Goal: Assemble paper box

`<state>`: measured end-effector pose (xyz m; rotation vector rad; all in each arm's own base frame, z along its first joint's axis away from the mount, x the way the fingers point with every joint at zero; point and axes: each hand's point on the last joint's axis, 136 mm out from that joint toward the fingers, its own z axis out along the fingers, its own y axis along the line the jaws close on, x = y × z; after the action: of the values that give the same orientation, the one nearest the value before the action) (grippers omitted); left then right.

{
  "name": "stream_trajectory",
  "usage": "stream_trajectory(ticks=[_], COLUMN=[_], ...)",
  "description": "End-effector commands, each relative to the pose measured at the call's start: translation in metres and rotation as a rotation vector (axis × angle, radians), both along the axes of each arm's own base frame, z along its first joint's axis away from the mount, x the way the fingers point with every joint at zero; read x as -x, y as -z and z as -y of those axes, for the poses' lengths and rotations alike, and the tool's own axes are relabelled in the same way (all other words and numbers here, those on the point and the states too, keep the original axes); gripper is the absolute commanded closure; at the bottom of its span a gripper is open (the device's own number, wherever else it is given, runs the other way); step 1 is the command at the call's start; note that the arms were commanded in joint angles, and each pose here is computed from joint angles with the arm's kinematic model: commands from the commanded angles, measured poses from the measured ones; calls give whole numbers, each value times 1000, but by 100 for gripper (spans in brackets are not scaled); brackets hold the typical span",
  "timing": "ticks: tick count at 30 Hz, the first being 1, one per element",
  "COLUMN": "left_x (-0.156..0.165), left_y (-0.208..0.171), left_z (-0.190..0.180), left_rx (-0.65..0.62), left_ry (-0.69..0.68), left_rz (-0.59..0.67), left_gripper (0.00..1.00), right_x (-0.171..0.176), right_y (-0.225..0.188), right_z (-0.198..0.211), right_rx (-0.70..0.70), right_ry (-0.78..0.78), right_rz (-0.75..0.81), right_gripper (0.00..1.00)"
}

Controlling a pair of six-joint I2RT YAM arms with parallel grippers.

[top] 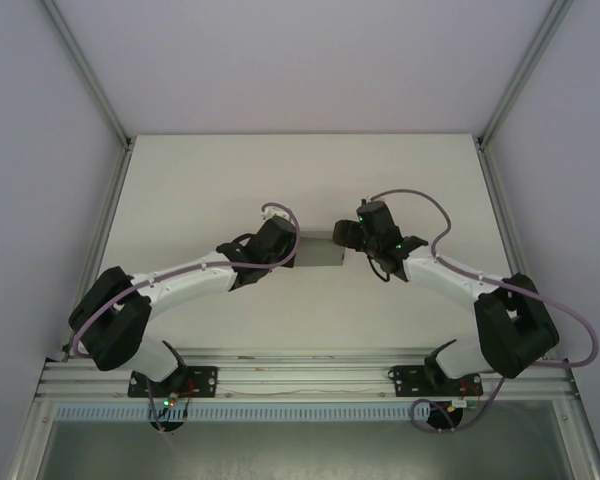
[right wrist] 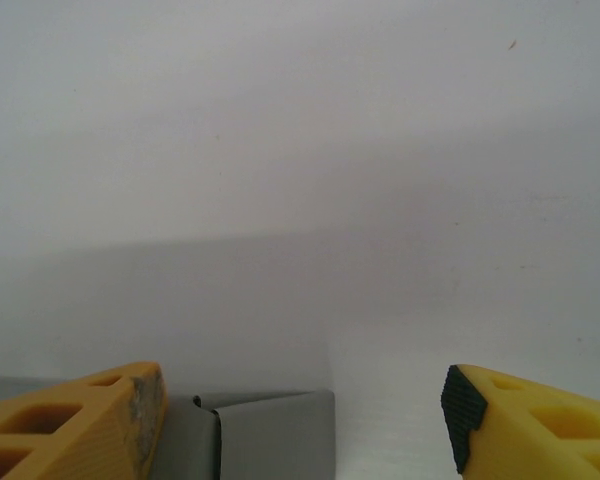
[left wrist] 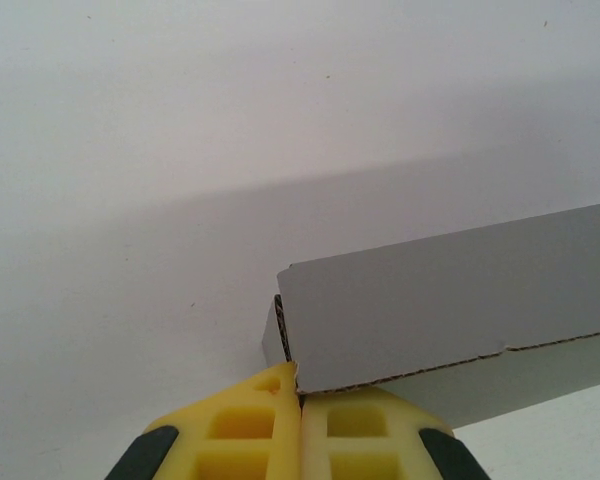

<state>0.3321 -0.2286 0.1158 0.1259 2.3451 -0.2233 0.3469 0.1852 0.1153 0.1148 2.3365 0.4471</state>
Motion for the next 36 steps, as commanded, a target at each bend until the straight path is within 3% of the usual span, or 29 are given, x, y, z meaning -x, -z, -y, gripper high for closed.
stream_trajectory(ticks=[1,9,16,20,24,28,36], left_x=[25,34,38,32,15,6,14], left_y=[36,-11,-27,-37,-41,-30,23], left_z=[-5,8,17,23,9,6,-4], left_rx=[-102,-75,-49,7,73,140,190], left_ry=[78,237,282,241,115,106,90], left_rz=[-140,-89,-120,-131,-164,-180,-266], left_gripper=[87,39,14,0,0,1,17], right_x=[8,21,31,35,37,37,43], right_y=[25,45,63,70,73,75,87], right_z=[2,7,11,13,17,19,23], right_rx=[-6,-14,-5,6,34,44,70], right_ry=[4,13,15,8,-1,1,-13], right_rz=[-42,-84,-126,-130,-124,-125,-129], right_gripper=[27,32,37,38,41,44,47])
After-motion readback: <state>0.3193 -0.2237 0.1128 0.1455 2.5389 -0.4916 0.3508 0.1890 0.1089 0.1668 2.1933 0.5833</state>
